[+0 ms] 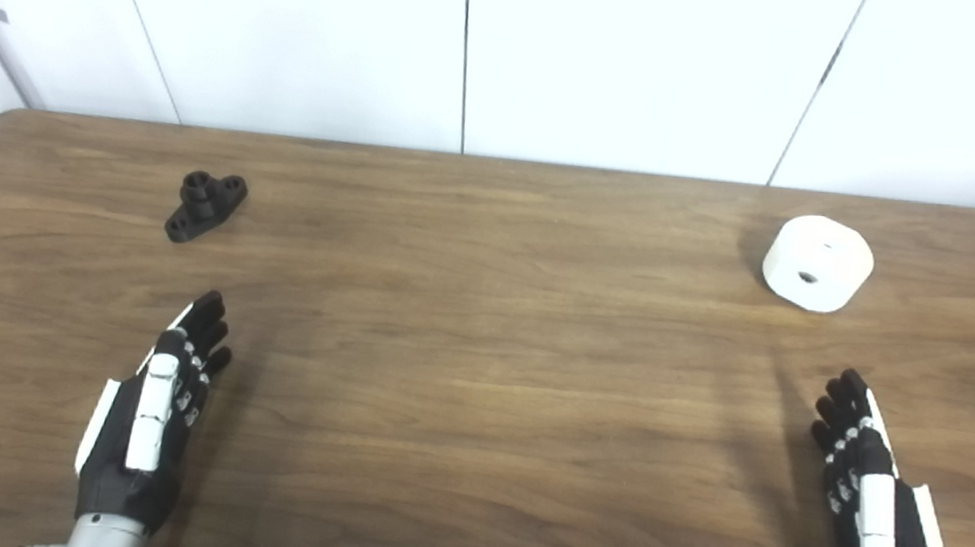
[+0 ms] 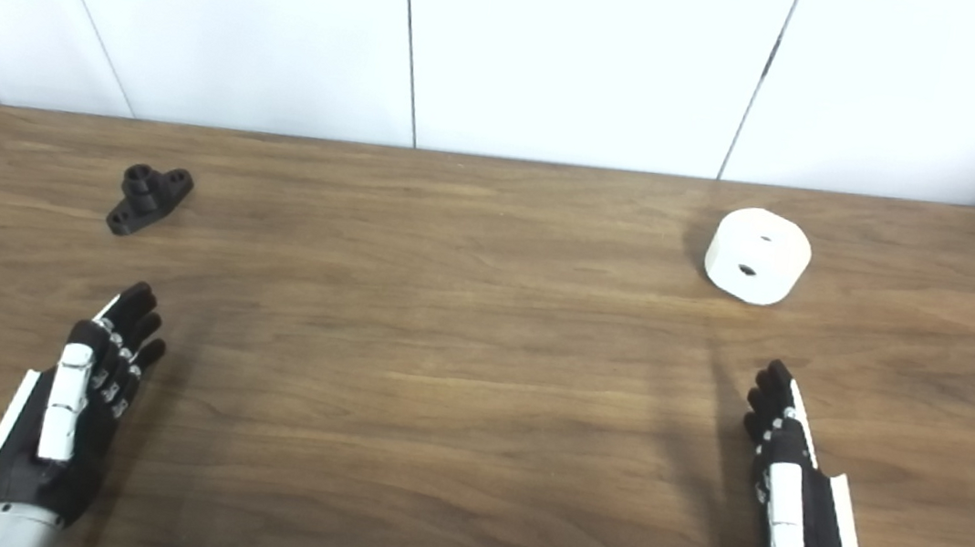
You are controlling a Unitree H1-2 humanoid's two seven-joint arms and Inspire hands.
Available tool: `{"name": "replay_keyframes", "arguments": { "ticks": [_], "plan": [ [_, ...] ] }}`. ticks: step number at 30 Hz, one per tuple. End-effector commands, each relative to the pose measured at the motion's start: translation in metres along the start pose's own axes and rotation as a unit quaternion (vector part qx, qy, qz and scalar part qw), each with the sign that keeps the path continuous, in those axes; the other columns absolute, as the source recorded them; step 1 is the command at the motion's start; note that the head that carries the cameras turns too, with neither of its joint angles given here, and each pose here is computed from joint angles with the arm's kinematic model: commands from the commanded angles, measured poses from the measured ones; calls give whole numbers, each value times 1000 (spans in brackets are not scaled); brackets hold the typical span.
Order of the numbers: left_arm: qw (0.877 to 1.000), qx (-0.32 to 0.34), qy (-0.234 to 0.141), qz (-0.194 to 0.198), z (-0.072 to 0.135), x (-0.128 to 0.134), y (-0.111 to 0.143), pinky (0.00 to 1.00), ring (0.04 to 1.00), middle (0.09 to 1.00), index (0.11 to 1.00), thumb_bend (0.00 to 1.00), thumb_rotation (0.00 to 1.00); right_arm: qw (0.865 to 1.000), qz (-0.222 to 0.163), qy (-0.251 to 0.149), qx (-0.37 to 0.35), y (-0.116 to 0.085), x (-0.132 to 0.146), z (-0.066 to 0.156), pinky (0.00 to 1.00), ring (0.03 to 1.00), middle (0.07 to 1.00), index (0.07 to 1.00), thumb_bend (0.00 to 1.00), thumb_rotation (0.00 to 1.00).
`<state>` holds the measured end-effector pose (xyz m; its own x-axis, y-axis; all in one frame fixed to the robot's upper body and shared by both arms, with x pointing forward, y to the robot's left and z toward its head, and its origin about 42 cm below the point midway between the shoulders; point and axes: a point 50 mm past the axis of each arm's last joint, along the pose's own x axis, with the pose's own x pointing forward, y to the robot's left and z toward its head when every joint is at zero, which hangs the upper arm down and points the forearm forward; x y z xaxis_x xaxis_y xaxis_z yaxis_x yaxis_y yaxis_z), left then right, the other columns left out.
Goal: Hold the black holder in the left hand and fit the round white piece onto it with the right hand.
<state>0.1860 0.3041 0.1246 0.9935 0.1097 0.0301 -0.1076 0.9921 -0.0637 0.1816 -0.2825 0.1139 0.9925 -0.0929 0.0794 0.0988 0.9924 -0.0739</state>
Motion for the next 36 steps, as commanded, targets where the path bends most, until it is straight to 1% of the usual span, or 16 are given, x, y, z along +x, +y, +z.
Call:
{"name": "replay_keyframes", "arguments": {
  "ticks": [1, 5, 12, 17, 20, 21, 27, 29, 31, 34, 36],
  "plan": [
    [999, 4, -35, 1, 9, 6, 0, 950, 965, 951, 915, 480, 903, 1000, 4, -12, 5, 7, 2, 1, 951, 957, 964, 968, 589, 1000],
    [999, 2, -36, 2, 9, 6, 0, 944, 962, 946, 909, 470, 895, 1000, 2, -6, 9, 8, 1, 1, 960, 961, 964, 965, 596, 1000],
    [999, 2, -36, -1, 10, 5, 0, 951, 967, 952, 914, 489, 897, 1000, 4, -10, 22, 7, 1, 1, 960, 966, 971, 974, 577, 1000],
    [999, 2, -35, -4, 9, 5, -2, 961, 971, 951, 917, 501, 894, 1000, 1, -8, 18, 7, 1, 1, 956, 959, 965, 969, 568, 1000],
    [999, 3, -37, -2, 9, 5, -3, 962, 968, 946, 911, 491, 882, 1000, 2, -7, 15, 6, 1, 1, 956, 957, 964, 968, 579, 1000],
    [999, 3, -37, -2, 9, 4, -3, 950, 962, 940, 907, 494, 877, 1000, 3, -7, 14, 5, 1, 1, 955, 955, 963, 968, 580, 1000],
    [999, 6, -33, -1, 8, 2, -10, 927, 960, 942, 904, 507, 865, 1000, 6, -12, 20, -3, 0, -2, 968, 968, 968, 973, 571, 1000],
    [999, 5, -34, 0, 7, 1, -13, 937, 959, 945, 905, 514, 858, 1000, 6, -12, 20, -6, -1, -3, 989, 972, 967, 972, 573, 1000],
    [999, 1, -37, 3, 6, 0, -17, 936, 956, 941, 896, 506, 837, 1000, 9, -13, 18, -8, -1, -4, 997, 980, 968, 975, 586, 1000],
    [999, -1, -40, 9, 4, 0, -22, 910, 945, 922, 883, 525, 783, 1000, 8, -4, 3, -13, -2, -6, 1000, 989, 968, 975, 619, 1000],
    [999, -1, -40, 10, 3, 2, -25, 908, 943, 916, 874, 526, 782, 1000, 9, -4, 5, -15, -1, -7, 1000, 996, 967, 973, 613, 1000]
  ]
}}
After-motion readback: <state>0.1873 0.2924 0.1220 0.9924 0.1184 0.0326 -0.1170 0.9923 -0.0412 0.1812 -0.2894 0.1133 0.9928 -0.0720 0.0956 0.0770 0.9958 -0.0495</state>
